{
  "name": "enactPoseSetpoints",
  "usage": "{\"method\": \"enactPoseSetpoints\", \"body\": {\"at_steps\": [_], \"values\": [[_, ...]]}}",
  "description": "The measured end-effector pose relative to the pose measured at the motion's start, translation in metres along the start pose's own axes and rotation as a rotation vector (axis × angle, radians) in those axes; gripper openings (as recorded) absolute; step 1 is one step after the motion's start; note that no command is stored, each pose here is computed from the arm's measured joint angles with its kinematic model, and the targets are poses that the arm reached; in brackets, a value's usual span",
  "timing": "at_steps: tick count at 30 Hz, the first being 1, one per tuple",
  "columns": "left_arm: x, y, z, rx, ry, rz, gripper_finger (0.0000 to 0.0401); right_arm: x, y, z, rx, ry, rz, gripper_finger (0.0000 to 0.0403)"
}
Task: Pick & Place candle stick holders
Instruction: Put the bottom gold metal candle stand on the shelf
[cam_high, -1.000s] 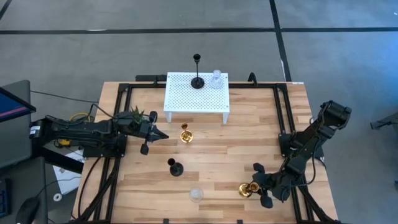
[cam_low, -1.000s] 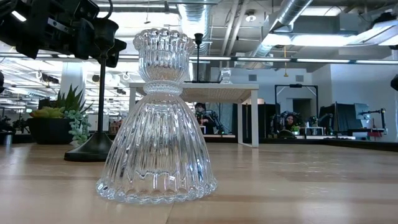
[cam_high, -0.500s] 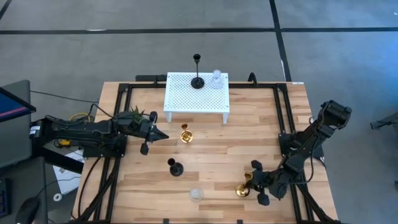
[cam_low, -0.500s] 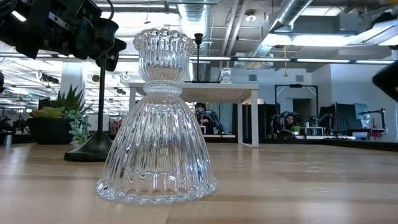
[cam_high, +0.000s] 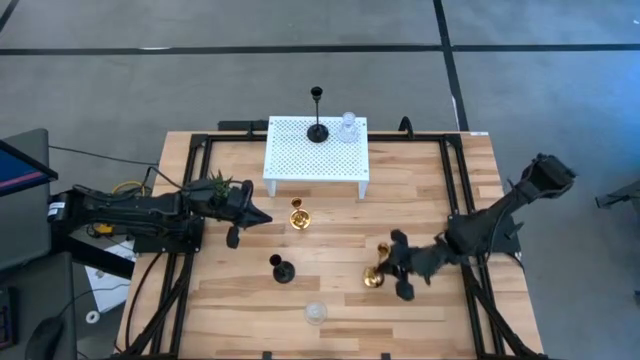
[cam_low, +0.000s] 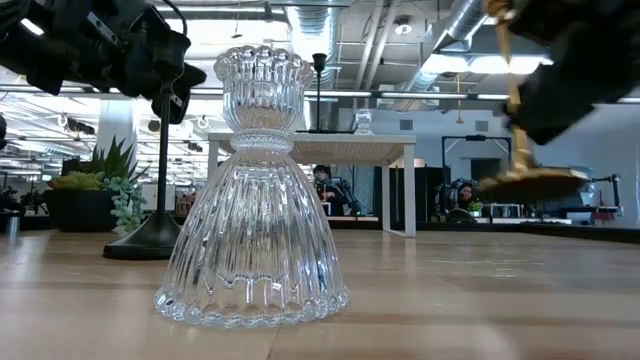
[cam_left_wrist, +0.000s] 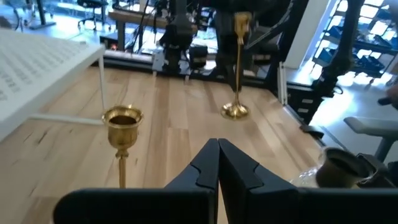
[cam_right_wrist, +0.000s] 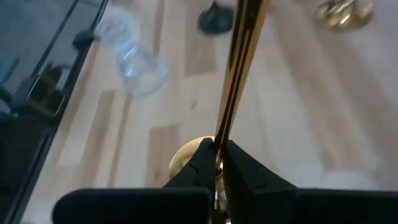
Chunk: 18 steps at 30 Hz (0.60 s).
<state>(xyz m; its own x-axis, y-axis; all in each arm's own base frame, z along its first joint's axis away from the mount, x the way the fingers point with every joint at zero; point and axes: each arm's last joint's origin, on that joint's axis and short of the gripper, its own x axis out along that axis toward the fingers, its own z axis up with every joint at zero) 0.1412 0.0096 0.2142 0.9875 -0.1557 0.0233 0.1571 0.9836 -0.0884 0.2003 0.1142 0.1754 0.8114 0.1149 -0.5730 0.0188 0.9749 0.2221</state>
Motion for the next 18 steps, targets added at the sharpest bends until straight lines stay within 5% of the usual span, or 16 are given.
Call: {"method": "enactPoseSetpoints", "body": {"at_steps": [8,18], "values": [[0.02,0.007,0.016,-0.043,0.028,0.085,0.0004,0.0,-0.038,0.042,-0.029,0.022,-0.063,0.0],[0.062,0.011,0.063,0.062,0.0,0.017,0.0004,-0.009,-0.064,0.099,-0.155,-0.034,-0.043,0.0]]}}
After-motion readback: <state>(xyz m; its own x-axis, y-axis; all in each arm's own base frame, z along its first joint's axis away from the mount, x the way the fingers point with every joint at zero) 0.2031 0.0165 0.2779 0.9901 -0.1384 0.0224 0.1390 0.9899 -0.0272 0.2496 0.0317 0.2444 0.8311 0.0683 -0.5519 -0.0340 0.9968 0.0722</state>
